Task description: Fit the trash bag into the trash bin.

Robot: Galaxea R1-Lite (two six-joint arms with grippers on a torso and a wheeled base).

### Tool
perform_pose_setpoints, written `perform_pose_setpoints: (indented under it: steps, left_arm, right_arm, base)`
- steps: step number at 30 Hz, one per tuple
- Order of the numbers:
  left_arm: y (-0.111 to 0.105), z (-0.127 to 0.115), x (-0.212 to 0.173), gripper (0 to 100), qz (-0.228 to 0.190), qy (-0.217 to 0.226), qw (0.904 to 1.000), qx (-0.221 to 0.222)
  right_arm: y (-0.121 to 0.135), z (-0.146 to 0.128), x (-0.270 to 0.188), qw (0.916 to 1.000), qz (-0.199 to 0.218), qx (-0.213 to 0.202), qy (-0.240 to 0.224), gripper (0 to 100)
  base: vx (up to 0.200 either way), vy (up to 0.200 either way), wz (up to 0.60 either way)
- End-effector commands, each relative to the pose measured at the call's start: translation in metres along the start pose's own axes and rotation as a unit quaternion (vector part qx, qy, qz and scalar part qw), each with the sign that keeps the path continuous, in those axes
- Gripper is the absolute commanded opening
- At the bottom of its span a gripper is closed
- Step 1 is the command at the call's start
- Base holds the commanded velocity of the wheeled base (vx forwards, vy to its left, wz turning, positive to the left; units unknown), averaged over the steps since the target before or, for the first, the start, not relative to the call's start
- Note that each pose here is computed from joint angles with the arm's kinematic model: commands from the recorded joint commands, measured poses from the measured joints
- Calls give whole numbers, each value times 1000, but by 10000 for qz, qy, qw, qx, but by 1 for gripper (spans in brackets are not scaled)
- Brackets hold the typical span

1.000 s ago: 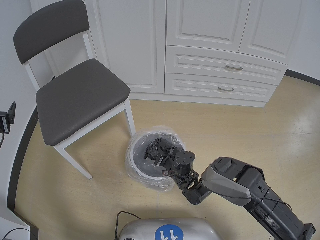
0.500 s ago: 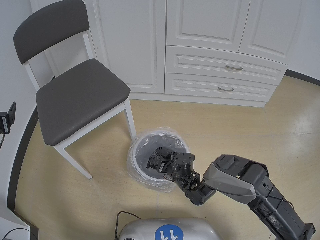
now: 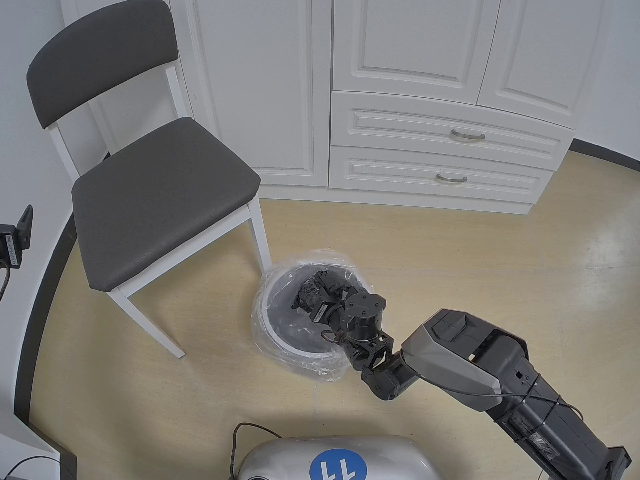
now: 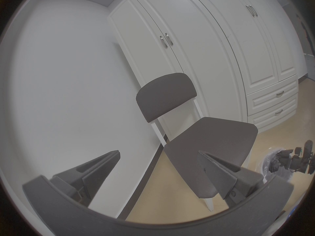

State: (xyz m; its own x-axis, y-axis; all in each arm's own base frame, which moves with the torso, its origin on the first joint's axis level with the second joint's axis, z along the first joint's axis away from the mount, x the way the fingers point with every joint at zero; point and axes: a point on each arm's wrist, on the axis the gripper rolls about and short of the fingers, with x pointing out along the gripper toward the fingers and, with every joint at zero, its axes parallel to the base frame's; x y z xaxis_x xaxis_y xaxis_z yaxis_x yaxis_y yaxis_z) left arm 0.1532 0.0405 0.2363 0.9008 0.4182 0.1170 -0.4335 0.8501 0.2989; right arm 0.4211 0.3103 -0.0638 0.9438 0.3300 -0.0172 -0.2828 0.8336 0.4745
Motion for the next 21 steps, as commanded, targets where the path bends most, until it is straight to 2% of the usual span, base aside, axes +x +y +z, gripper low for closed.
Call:
perform_pose_setpoints:
  steps: [1,5,8,13,16,21]
  left_arm:
    - [0,-1,0,100,-1,16,10000,2]
    - [-1,-3,0,100,-20,49,10000,26]
    - [-1,-3,-1,100,-18,42,10000,24]
    - [0,-2,-2,100,-13,28,10000,21]
    - [0,-3,-2,100,-23,33,10000,30]
    - [-1,-6,-4,100,-53,70,9999,147]
  right_arm:
    - [-4,-6,10,9995,-201,-23,-230,0]
    - [0,-3,15,9983,-442,-129,-367,0]
    - [3,-4,13,9982,-466,-145,-355,0]
    - [4,-7,3,9987,-453,-220,-115,0]
    - [5,-10,-10,9989,-280,-260,277,0]
    - [3,-11,-11,9987,-246,-273,345,0]
  base:
    - [0,0,0]
    - [0,0,0]
    - [0,0,0]
    - [0,0,0]
    - [0,0,0]
    - [0,0,0]
